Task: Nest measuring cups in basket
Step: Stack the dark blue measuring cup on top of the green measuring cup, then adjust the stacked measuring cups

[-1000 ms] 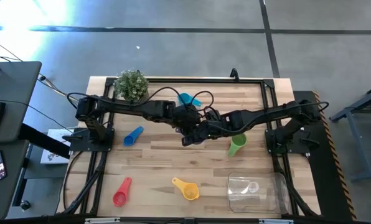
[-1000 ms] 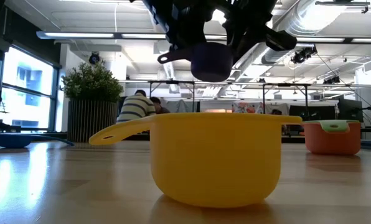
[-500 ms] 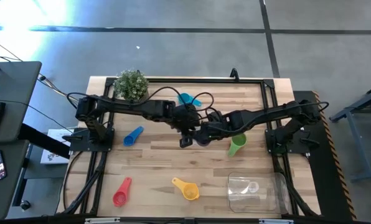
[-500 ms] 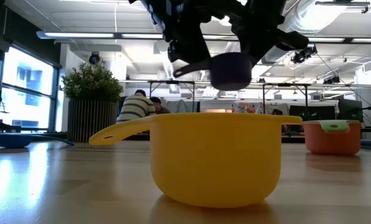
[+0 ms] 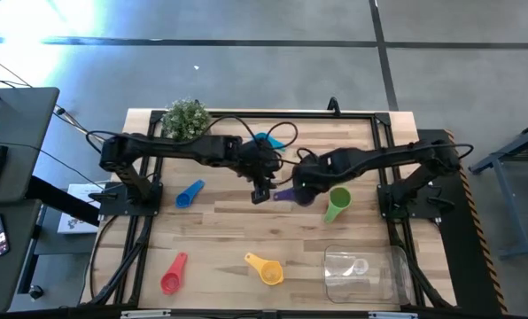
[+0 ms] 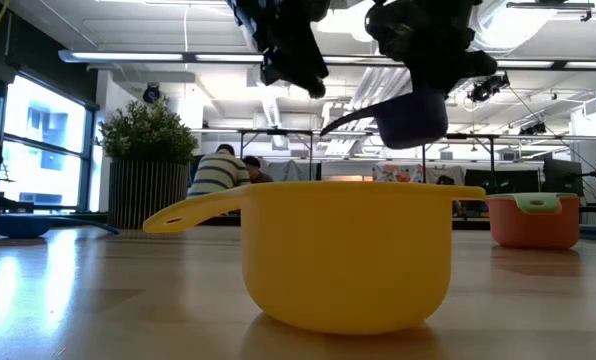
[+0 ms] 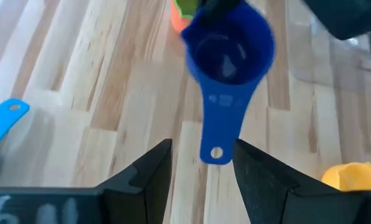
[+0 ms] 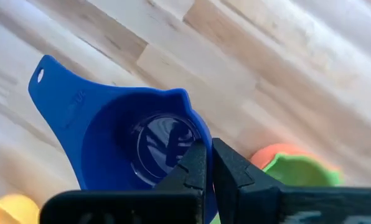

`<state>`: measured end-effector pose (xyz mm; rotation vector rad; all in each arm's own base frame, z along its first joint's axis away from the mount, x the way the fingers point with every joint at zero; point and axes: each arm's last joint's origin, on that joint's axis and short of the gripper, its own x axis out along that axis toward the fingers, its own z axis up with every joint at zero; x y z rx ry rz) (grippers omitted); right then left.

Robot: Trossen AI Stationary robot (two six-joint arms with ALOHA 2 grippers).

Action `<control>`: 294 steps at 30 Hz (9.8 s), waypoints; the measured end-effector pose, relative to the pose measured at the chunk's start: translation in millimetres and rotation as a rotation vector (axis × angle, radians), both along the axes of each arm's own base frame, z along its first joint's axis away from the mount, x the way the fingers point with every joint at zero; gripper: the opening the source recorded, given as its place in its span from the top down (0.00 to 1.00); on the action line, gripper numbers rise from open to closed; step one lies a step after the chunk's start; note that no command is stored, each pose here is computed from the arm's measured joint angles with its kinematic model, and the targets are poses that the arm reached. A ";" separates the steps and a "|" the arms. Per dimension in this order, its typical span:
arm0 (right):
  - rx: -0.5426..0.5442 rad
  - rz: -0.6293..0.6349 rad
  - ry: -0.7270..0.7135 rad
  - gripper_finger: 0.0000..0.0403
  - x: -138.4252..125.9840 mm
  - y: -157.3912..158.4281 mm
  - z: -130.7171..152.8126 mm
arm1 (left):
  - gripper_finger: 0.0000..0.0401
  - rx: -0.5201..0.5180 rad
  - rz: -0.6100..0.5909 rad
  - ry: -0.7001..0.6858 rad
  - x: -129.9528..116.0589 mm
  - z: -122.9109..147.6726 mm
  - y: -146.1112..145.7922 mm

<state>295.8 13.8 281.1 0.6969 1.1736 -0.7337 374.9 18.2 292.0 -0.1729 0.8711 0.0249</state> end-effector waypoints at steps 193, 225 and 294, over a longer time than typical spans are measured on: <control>0.312 -0.049 -0.135 0.73 -86.9 -20.8 -110.5 | 0.60 -0.286 0.174 -0.073 8.6 6.2 -22.2; 0.319 -0.043 -0.187 0.73 -81.2 -4.0 -107.9 | 0.60 -0.353 0.249 0.010 67.8 -97.5 -32.6; 0.291 -0.057 -0.311 0.73 -29.7 -11.2 -138.8 | 0.60 -0.250 0.415 0.242 48.9 -116.1 -30.5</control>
